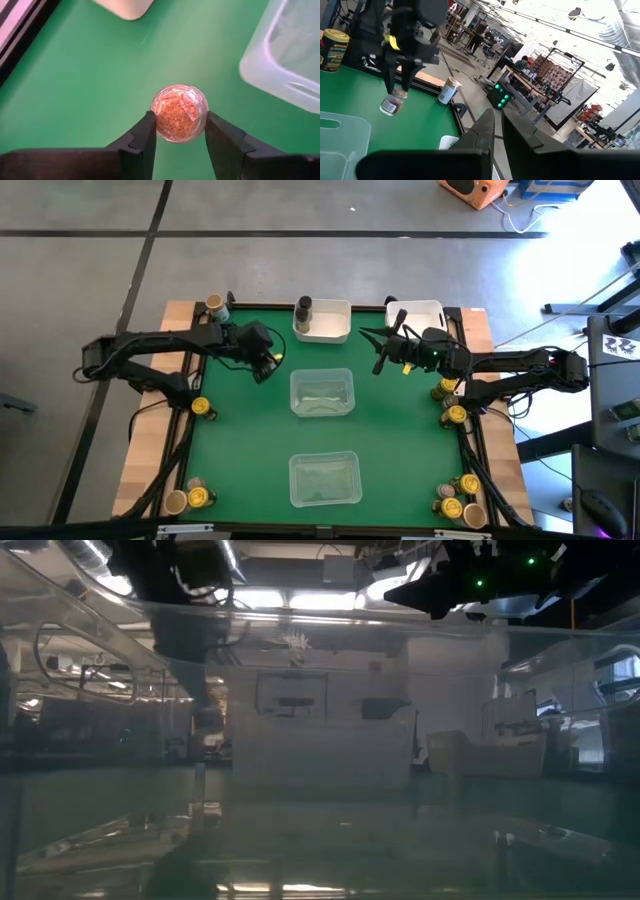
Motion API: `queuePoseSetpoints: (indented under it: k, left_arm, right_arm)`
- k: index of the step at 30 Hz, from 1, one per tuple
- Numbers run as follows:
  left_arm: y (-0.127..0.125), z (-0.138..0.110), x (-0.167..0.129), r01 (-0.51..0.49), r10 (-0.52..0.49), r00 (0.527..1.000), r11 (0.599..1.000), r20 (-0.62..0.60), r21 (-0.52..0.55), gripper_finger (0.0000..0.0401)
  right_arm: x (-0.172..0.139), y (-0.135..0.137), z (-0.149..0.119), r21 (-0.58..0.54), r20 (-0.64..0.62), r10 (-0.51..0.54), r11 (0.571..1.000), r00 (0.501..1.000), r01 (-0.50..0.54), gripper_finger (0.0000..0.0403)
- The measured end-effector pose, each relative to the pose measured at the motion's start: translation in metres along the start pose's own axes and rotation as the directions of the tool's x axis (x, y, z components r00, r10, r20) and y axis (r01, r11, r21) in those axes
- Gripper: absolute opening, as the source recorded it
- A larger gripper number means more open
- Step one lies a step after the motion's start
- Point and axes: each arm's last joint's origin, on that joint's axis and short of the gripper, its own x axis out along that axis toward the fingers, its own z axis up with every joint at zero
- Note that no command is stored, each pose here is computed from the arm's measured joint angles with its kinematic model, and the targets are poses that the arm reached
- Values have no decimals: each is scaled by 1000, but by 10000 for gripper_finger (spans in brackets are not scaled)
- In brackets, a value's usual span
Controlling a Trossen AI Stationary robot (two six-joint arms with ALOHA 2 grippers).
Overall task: Sort spices by type
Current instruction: Put the top left transparent seasoning bottle into the center transparent bin
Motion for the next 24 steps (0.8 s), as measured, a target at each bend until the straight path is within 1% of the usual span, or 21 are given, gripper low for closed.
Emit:
queuePoseSetpoints:
  k: [8,12,15,20,24]
  left_arm:
    - [-27,18,-24,75,-83,991,994,109,74,130]
    - [-41,24,-33,117,-134,974,988,180,102,131]
    - [-52,26,-36,140,-174,958,978,228,156,131]
    - [-68,29,-27,158,-205,950,966,234,203,131]
    - [-79,32,-9,152,-206,956,957,211,249,131]
  right_arm:
    - [0,0,0,0,0,-1,1000,1000,1,37]
    - [0,0,0,0,0,-1,1000,1000,1,37]
    - [0,0,0,0,0,0,1000,1000,0,37]
    - [0,0,0,0,0,0,1000,1000,0,37]
    - [0,0,0,0,0,0,1000,1000,0,37]
